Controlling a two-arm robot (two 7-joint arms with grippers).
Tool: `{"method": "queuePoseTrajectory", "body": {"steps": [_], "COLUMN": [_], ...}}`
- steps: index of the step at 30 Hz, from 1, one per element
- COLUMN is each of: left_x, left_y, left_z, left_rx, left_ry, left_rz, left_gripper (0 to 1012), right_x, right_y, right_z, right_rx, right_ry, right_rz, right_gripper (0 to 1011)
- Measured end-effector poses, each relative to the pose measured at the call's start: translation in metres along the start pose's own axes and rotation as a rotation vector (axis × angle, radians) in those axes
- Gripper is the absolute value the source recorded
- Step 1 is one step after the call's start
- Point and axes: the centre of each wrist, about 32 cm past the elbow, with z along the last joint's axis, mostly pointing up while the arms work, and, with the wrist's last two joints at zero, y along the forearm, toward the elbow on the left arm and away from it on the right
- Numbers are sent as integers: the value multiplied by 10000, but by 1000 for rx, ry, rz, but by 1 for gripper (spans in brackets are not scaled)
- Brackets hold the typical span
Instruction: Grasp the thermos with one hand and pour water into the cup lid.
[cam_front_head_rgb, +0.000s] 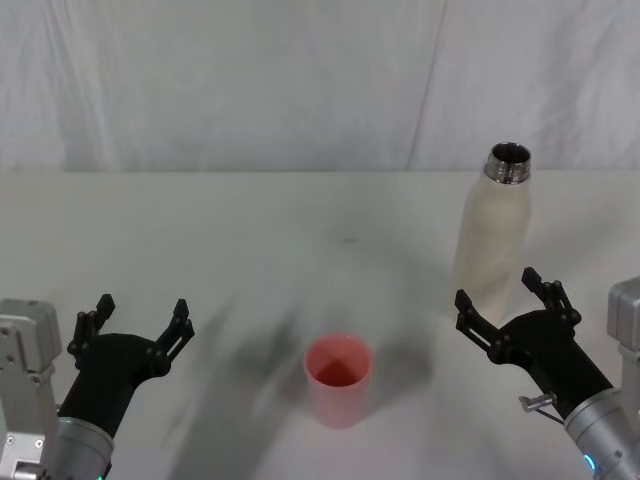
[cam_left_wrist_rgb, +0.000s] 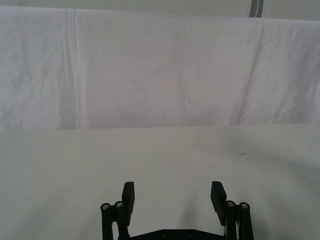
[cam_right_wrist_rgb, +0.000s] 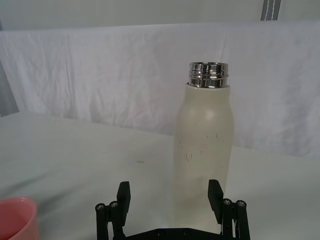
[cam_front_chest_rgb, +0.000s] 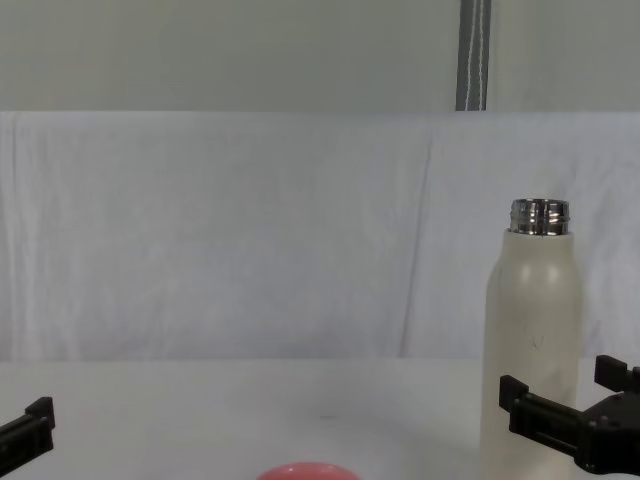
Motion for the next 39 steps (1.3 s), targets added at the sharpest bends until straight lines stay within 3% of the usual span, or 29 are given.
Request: {"method": "queuePoseTrajectory", "body": {"steps": [39], "left_x": [0], "left_y": [0], "left_z": [0], "left_rx": [0], "left_ry": [0], "left_rz": [0], "left_gripper": [1001], "right_x": [0], "right_y": [0], "right_z": [0], "right_rx": [0], "right_ry": [0], "right_rz": [0], "right_gripper": [1000]}}
